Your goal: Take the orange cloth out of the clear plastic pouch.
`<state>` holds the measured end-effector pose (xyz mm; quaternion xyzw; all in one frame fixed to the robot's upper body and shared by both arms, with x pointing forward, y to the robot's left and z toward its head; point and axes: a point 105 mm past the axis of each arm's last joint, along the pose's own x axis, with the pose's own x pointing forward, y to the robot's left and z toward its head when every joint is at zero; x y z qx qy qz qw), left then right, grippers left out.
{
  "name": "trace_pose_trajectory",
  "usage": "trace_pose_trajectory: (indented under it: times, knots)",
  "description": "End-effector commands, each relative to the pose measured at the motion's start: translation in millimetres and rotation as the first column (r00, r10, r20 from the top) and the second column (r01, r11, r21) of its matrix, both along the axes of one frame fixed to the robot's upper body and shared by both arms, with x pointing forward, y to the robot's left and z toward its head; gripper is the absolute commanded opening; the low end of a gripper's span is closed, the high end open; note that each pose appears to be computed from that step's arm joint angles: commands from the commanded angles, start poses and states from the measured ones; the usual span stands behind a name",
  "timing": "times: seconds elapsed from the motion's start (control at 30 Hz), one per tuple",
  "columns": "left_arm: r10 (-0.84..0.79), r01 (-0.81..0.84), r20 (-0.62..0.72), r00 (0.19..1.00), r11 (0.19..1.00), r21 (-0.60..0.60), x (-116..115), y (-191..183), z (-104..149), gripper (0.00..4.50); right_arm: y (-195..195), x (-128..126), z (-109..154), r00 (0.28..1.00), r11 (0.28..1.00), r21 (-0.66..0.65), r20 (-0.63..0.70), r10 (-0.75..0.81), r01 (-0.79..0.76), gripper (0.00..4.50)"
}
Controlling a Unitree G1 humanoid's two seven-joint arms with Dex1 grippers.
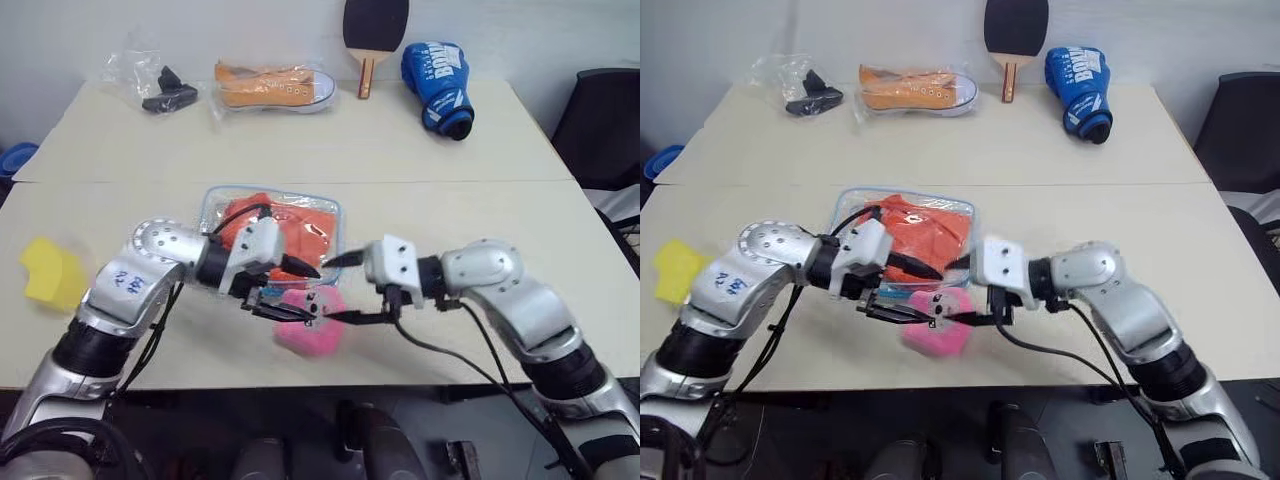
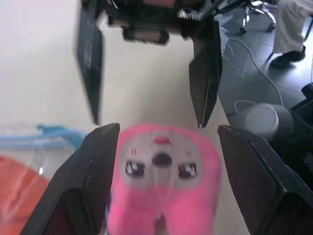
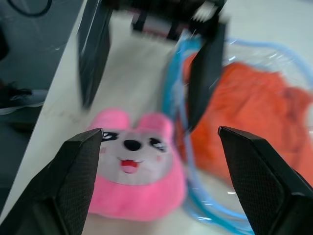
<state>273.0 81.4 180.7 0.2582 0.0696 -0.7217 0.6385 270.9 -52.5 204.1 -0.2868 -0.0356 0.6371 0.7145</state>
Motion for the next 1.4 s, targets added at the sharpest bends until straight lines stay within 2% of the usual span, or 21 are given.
trace_pose_trajectory:
  times: [0.03, 0.2, 0.43, 0.57, 0.73, 0.87, 1.0, 1.23, 1.33, 1.4]
  knots:
    - [-0.083, 0.077, 0.05, 0.995, 0.989, 0.123, 0.0, -1.9, -20.3, 3.41, -8.8, -6.8, 18.8, 0.998, 1.0, 0.016, 0.05, -0.024, 0.023, 3.92]
    - [-0.15, 0.115, 0.124, 0.981, 0.962, 0.25, 11.1, 0.4, -38.0, 3.41, -39.8, -9.1, 21.4, 0.994, 0.995, -0.032, 0.044, -0.095, 0.097, 3.92]
    - [-0.141, 0.098, 0.162, 0.977, 0.964, 0.246, 21.9, -7.9, -42.2, 3.41, -66.2, -7.9, 3.3, 0.979, 0.977, -0.071, 0.007, -0.202, 0.202, 3.92]
    - [-0.132, 0.089, 0.18, 0.975, 0.97, 0.228, 22.4, -5.6, -38.6, 2.5, -70.7, -3.8, -4.2, 0.972, 0.969, -0.065, 0.014, -0.237, 0.237, 3.99]
    - [-0.103, 0.076, 0.144, 0.984, 0.979, 0.187, 17.4, 9.9, -28.0, 1.11, -63.8, 20.6, -17.1, 0.961, 0.96, -0.048, 0.055, -0.272, 0.275, 3.99]
    - [-0.096, 0.073, 0.129, 0.987, 0.982, 0.172, 13.3, 16.7, -23.1, 0.02, -50.8, 39.8, -26.8, 0.958, 0.964, -0.08, 0.153, -0.242, 0.256, 3.99]
    - [-0.074, 0.059, 0.091, 0.993, 0.985, 0.16, 8.3, 21.4, -17.8, 0.02, -29.1, 48.7, -30.6, 0.962, 0.979, -0.082, 0.217, -0.163, 0.185, 3.99]
    - [-0.038, 0.021, 0.113, 0.993, 0.989, 0.148, 11.1, 22.3, -15.8, 0.02, -8.3, 60.2, -39.7, 0.962, 0.989, -0.111, 0.266, -0.067, 0.1, 3.99]
    - [-0.026, 0.008, 0.12, 0.992, 0.989, 0.148, 11.5, 23.5, -16.3, 0.0, -3.1, 63.4, -39.6, 0.963, 0.992, -0.094, 0.262, -0.053, 0.081, 3.43]
    - [-0.017, -0.001, 0.122, 0.992, 0.989, 0.145, 11.1, 23.9, -16.6, 0.0, -1.2, 64.2, -41.0, 0.963, 0.992, -0.104, 0.268, -0.035, 0.065, 2.77]
